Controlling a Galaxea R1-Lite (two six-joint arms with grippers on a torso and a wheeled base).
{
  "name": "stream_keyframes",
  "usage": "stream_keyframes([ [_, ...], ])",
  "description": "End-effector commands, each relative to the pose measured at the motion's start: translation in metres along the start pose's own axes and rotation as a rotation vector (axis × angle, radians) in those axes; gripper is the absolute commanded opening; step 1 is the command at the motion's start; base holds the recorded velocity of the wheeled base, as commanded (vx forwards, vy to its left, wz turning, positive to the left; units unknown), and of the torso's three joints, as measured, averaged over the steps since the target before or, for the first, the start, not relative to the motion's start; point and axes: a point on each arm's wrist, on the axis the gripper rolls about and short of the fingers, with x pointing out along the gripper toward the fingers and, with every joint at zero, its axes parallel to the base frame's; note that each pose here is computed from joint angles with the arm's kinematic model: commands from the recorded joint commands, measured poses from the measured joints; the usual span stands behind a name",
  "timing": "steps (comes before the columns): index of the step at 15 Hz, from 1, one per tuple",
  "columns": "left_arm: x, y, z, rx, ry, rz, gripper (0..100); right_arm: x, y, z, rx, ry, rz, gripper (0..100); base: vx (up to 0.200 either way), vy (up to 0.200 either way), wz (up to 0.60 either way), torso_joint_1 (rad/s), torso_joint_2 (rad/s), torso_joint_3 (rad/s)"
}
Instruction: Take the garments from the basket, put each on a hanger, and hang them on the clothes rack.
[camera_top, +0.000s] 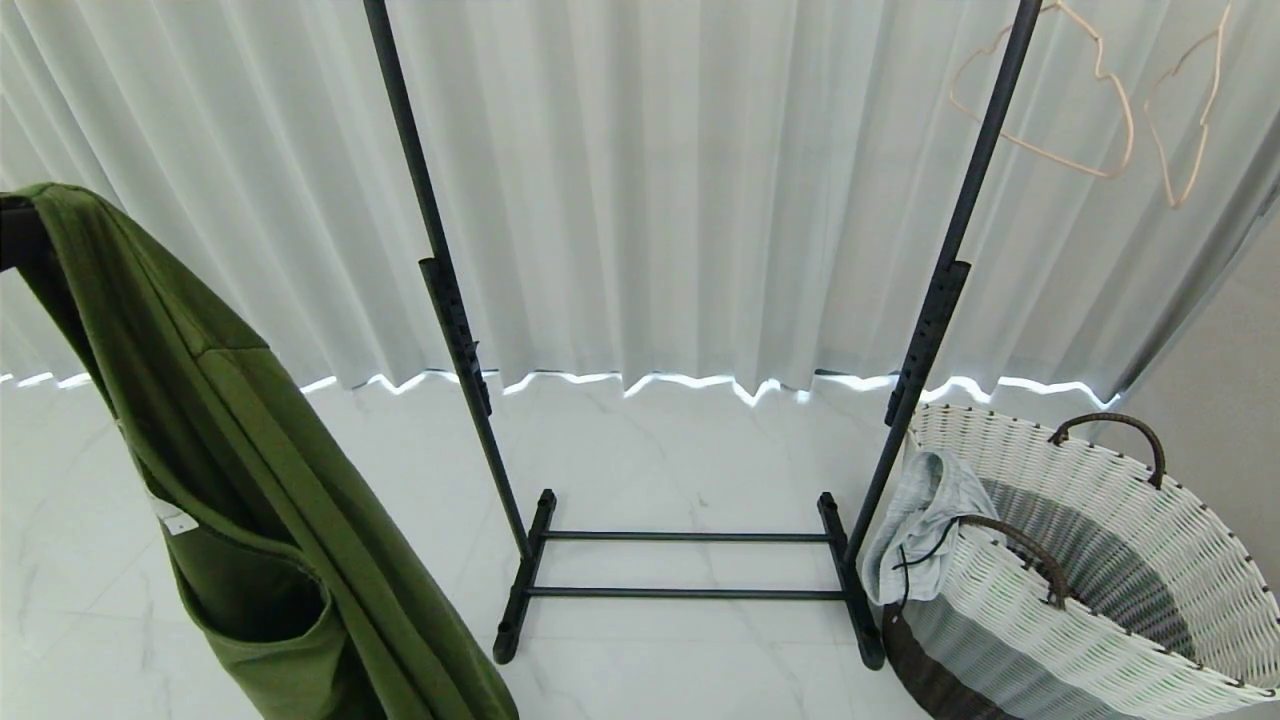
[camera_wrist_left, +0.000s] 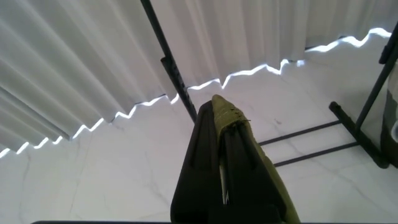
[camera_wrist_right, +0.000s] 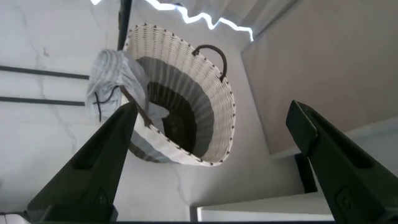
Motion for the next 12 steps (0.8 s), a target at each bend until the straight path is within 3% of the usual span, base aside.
stream_keyframes([
  [1,0.000,0.001,-0.003,-0.004,0.011,0.013,0,-0.005,-0.002,-0.008,0.006,0.000,-0.014,100,0.000,0.000,0.00,0.000,0.00,0.000],
  [6,0.000,-0.002,-0.011,0.006,0.032,0.006,0,-0.012,-0.005,-0.017,0.011,-0.009,-0.015,100,0.000,0.000,0.00,0.003,-0.01,-0.014],
  [12,-0.004,-0.002,-0.015,0.008,0.034,0.007,0,-0.014,-0.006,-0.017,0.016,-0.016,-0.010,100,0.000,0.000,0.00,0.132,-0.39,-0.248],
])
